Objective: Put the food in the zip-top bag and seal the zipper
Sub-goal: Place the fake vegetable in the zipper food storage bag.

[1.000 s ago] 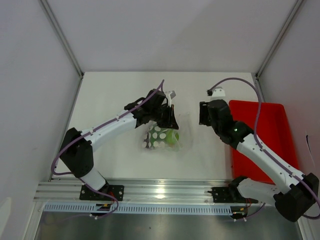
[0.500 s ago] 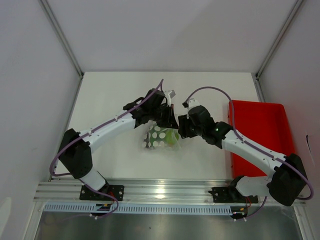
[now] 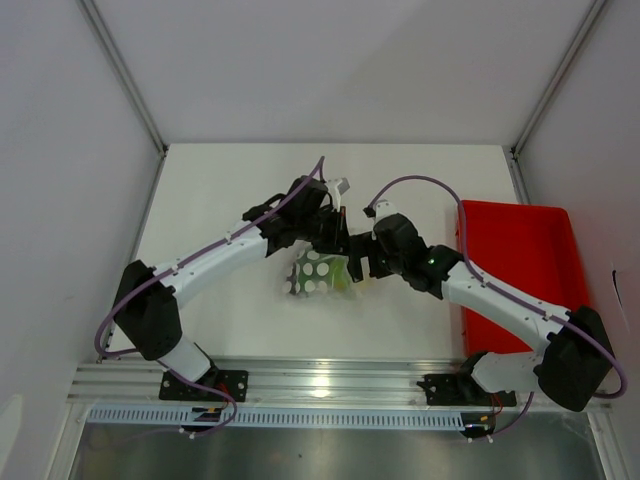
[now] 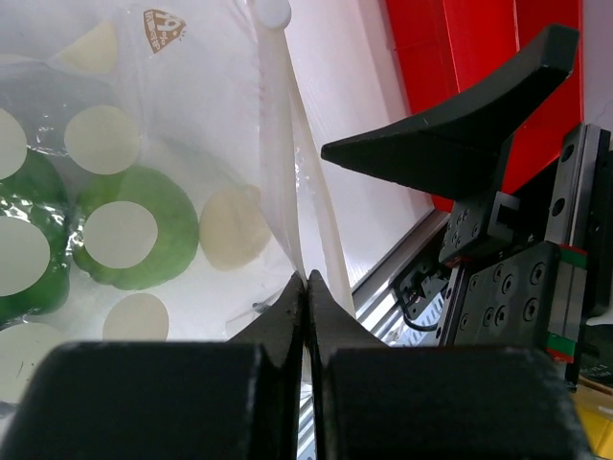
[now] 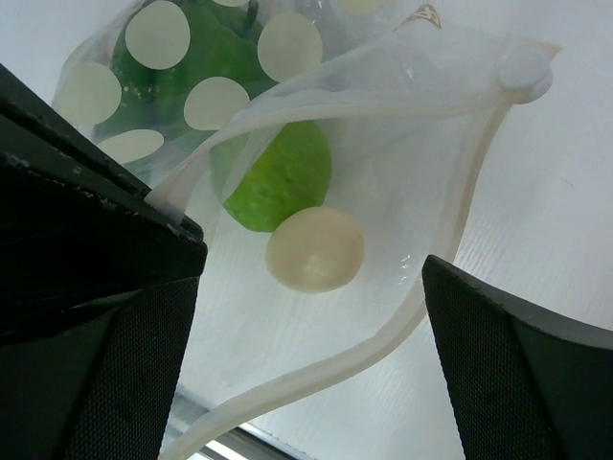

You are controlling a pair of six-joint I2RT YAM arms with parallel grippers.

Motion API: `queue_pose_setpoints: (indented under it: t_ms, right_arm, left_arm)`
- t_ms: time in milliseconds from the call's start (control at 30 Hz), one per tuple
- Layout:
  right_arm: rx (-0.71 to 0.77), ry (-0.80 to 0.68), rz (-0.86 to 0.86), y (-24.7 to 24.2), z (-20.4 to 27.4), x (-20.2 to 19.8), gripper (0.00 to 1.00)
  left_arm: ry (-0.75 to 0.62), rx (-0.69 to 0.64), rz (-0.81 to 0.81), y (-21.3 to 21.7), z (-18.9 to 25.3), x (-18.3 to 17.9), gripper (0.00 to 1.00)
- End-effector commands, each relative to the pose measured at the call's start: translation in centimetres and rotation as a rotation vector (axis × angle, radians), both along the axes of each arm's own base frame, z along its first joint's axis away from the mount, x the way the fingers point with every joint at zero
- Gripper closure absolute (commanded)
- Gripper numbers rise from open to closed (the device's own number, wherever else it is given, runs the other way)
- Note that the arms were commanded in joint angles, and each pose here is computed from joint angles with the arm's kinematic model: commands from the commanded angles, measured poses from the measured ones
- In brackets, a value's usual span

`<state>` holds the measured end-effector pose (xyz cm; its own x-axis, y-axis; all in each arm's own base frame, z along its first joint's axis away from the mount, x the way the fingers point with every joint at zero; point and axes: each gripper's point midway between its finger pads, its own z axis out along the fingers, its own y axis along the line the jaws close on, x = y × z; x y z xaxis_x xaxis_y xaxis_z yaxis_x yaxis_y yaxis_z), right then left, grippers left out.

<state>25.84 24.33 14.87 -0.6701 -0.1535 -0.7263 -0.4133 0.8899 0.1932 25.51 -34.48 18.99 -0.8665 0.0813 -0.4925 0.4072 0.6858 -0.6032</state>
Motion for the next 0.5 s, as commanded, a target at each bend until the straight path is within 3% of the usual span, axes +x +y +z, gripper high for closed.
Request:
queue_pose_setpoints:
  t_ms: [0, 233, 467]
  right_arm:
    - [0.026, -0.039, -0.054, -0.1, 1.2, 0.4, 0.00]
    - [-0.001, -0.106, -0.273, -3.6, 4.8, 0.4, 0.01]
    - [0.064, -0.143, -0.300, -7.2, 7.2, -1.5, 0.01]
  left_arm:
    - [-0.054, -0.058, -0.030, -0.5, 2.8, -0.3, 0.99]
    - [-0.068, -0.056, -0.021, -0.3, 3.0, -0.2, 0.99]
    - [-0.094, -0.059, -0.056, -0.7, 3.9, -0.9, 0.99]
